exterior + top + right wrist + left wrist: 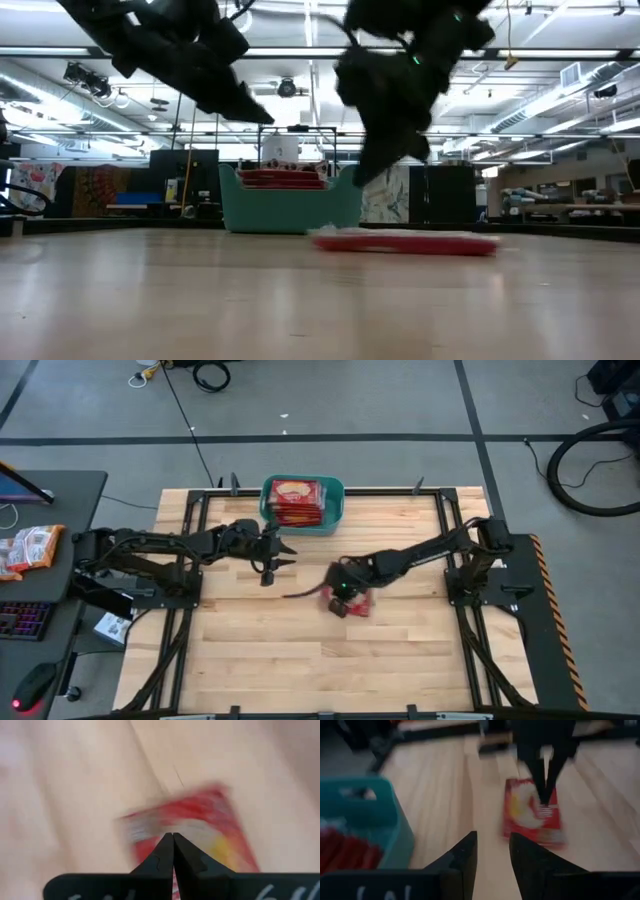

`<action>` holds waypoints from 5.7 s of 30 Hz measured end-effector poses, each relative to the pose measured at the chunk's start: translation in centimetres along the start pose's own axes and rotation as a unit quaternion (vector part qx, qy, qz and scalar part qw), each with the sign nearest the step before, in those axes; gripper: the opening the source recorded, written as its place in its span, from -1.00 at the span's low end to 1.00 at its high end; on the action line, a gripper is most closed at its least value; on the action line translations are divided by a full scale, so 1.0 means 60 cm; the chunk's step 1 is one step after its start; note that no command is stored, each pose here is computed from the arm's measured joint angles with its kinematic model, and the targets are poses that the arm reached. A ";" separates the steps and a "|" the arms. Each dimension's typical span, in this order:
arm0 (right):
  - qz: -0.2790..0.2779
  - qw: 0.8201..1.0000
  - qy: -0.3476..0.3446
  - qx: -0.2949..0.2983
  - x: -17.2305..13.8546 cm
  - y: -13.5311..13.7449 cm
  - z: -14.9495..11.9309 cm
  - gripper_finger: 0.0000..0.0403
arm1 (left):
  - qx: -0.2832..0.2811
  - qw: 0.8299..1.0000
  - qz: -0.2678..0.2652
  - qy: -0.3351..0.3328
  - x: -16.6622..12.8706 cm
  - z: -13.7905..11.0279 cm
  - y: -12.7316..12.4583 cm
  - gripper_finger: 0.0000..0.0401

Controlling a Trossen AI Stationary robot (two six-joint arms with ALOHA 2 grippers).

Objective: Sort popcorn bags into baskets
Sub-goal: Put the popcorn bag into the green bin

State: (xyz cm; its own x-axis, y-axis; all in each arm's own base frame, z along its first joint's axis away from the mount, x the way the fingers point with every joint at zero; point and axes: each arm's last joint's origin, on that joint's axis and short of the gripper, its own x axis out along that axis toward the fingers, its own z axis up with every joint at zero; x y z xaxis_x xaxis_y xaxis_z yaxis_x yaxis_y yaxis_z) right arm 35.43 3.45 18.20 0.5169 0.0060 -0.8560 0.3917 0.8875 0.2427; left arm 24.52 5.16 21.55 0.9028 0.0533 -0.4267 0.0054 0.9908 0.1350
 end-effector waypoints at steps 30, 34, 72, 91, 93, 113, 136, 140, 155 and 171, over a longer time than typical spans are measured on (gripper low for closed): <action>-0.185 0.982 -0.035 -0.011 -0.106 0.010 -0.124 -0.96 | 0.145 0.978 -0.090 0.124 0.197 -0.024 -0.144 -0.41; -0.168 0.983 -0.078 0.002 -0.134 0.004 -0.140 -0.96 | 0.175 0.971 -0.094 0.133 0.222 -0.022 -0.165 -0.41; -0.150 0.973 -0.177 -0.011 -0.153 0.000 -0.172 -0.96 | 0.273 0.943 0.168 0.089 0.066 0.150 -0.085 -0.99; -0.150 0.970 -0.188 -0.023 -0.154 0.005 -0.173 -0.96 | 0.110 0.970 -0.108 0.188 0.082 0.035 -0.109 -0.49; -0.151 0.969 -0.193 -0.024 -0.154 0.006 -0.172 -0.96 | 0.127 0.967 -0.104 0.194 0.086 0.031 -0.129 -0.46; -0.145 0.933 -0.310 -0.114 -0.136 0.017 -0.163 -0.96 | 0.227 0.935 -0.082 0.260 0.138 -0.040 -0.237 -0.17; -0.109 0.933 -0.311 -0.141 -0.134 0.022 -0.160 -0.96 | 0.247 0.922 -0.043 0.296 0.153 -0.070 -0.250 -0.67; -0.109 0.934 -0.311 -0.141 -0.134 0.022 -0.160 -0.96 | 0.230 0.929 -0.038 0.289 0.152 -0.065 -0.249 -0.93; -0.114 0.934 -0.310 -0.139 -0.132 0.018 -0.157 -0.96 | 0.173 0.958 0.083 0.215 0.071 0.040 -0.160 -0.99; -0.108 0.931 -0.319 -0.138 -0.134 0.020 -0.154 -0.96 | 0.245 0.910 0.233 0.242 0.033 0.101 0.046 -1.00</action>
State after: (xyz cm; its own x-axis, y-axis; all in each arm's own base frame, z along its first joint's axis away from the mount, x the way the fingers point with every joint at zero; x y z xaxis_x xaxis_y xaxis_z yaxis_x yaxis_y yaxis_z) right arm 24.71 8.73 21.19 0.8306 -0.3835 -0.4037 0.3737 0.9214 -0.1063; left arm 28.93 7.24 26.52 0.5616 0.6184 -0.5497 -0.0309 0.6796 0.7330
